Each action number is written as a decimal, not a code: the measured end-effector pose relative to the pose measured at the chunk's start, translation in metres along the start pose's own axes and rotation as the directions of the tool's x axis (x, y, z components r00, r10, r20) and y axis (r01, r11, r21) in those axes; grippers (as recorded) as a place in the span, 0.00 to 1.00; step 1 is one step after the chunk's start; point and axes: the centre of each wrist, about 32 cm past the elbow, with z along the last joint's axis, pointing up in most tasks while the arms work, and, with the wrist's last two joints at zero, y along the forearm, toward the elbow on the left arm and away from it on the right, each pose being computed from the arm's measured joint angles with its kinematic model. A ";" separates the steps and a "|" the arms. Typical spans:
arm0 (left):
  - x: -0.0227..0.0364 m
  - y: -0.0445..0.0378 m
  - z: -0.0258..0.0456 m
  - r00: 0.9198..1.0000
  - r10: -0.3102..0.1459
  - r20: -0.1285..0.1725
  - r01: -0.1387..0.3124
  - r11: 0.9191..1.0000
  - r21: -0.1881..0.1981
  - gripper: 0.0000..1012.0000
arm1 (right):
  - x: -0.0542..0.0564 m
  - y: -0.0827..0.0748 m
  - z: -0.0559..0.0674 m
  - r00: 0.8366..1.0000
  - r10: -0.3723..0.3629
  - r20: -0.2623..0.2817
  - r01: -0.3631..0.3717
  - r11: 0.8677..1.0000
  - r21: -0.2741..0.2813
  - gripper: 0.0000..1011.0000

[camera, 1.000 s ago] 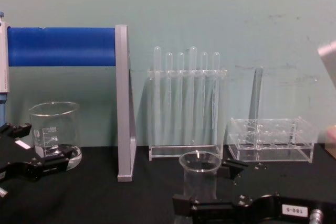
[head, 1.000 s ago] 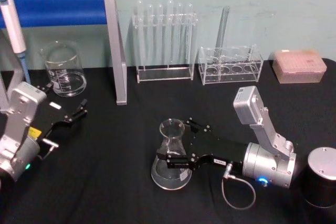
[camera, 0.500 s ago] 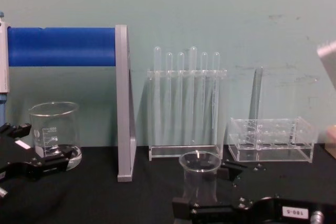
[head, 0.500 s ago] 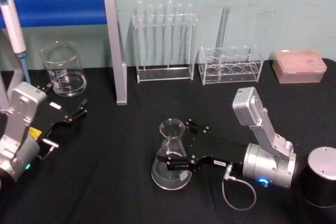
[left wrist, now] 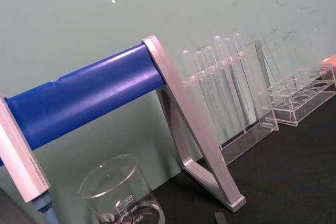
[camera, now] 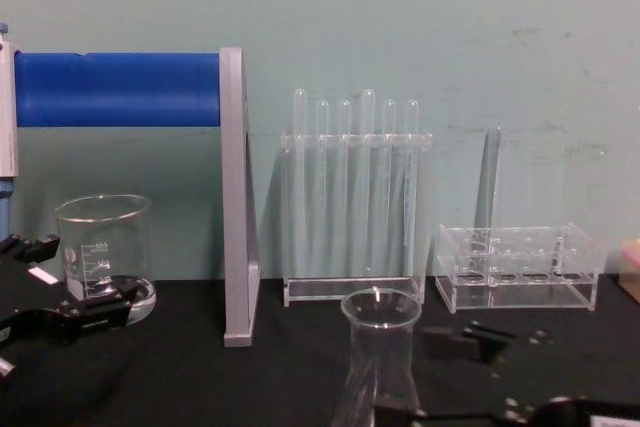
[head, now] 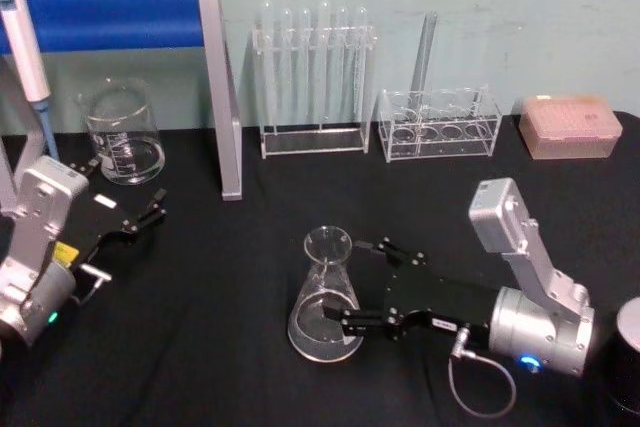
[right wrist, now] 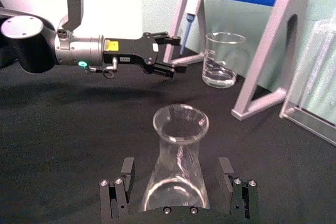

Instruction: Grasp the erlenmeyer flask with one hand, shake it three times, then place it back.

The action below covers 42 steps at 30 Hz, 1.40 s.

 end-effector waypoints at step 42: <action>0.0000 0.0000 0.0000 1.000 0.000 0.000 0.000 1.000 0.000 0.99 | 0.006 0.005 -0.018 0.834 -0.548 -0.062 0.548 0.836 -0.012 0.99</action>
